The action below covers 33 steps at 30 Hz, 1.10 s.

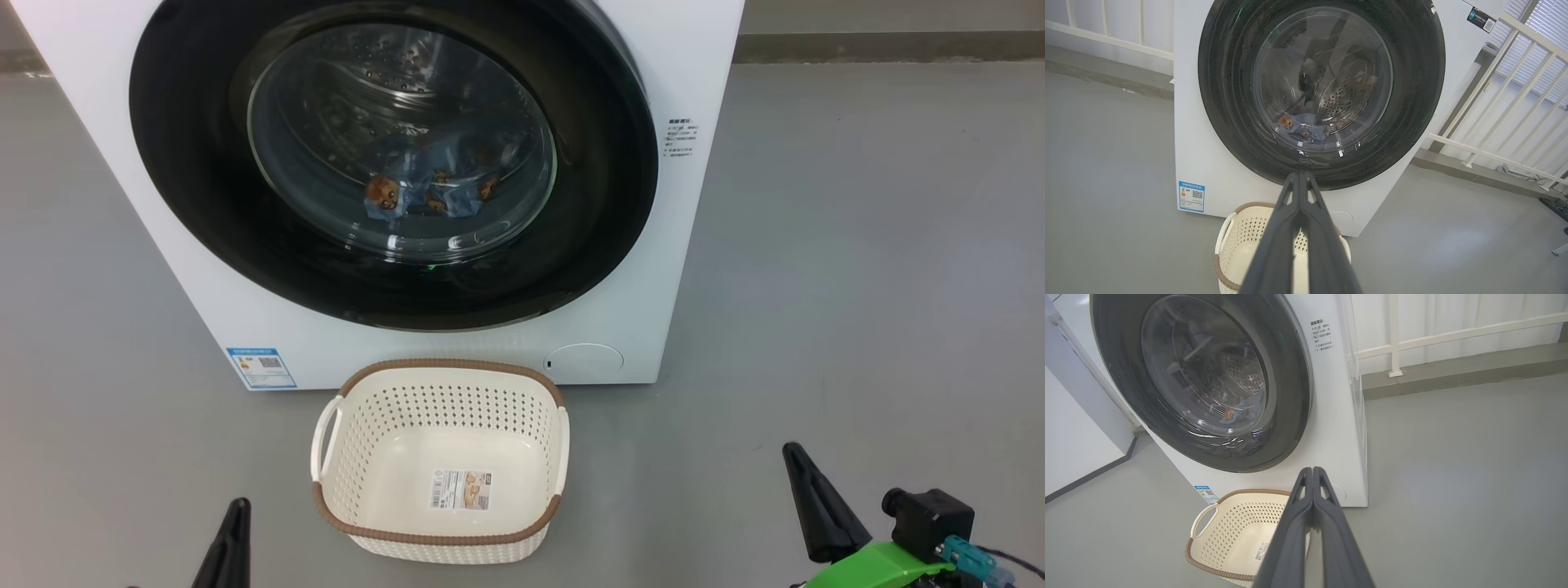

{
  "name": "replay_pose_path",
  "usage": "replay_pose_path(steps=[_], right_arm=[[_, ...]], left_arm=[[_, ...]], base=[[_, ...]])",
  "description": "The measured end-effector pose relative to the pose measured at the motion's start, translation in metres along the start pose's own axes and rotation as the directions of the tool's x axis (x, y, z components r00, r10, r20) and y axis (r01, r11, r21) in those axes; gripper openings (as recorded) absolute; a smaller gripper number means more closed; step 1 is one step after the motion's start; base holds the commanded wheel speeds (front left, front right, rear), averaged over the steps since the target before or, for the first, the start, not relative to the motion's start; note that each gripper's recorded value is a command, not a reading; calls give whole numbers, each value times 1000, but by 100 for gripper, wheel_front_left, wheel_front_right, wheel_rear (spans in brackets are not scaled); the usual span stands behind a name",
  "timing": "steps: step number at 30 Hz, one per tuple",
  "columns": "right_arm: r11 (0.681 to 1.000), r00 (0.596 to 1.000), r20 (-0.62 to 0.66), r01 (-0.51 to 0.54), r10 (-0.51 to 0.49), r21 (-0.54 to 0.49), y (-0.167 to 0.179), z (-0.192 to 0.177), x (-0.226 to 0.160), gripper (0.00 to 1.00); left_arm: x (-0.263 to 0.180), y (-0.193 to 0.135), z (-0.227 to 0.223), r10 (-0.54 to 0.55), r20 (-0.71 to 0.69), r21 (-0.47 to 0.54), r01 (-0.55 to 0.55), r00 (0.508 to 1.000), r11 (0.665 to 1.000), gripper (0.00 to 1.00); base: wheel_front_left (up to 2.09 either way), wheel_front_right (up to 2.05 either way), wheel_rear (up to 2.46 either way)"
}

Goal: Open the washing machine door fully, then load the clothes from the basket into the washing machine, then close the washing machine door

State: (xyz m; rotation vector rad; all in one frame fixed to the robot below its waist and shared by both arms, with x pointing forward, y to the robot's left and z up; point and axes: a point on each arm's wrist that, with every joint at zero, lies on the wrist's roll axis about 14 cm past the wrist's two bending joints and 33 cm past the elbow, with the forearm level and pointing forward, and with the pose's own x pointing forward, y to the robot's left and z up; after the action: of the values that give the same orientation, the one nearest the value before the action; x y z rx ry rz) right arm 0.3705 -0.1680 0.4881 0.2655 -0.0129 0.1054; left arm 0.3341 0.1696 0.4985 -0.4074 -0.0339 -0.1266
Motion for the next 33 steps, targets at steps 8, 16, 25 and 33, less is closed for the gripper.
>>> replay_pose_path(steps=[8, 16, 25, 33], right_arm=[[998, 1000, -20, 24, -23, 66, -3, -5, -3, 0], [988, 998, -34, 53, -49, 148, -8, -7, -3, 0], [966, 996, -45, 91, -83, 240, -16, -7, -3, 0], [940, 994, -55, 112, -99, 321, -19, -8, -3, 0]], left_arm=[[-3, 5, -7, 26, -26, -60, -27, 999, 998, 0], [-3, 9, -10, 54, -40, -133, -59, 998, 989, 0], [1, 14, -10, 78, -48, -213, -87, 996, 973, 0], [1, 19, -13, 99, -65, -281, -114, 993, 953, 0]], base=[[0, 0, 0], [0, 0, 0], [0, 0, 0], [0, 0, 0]])
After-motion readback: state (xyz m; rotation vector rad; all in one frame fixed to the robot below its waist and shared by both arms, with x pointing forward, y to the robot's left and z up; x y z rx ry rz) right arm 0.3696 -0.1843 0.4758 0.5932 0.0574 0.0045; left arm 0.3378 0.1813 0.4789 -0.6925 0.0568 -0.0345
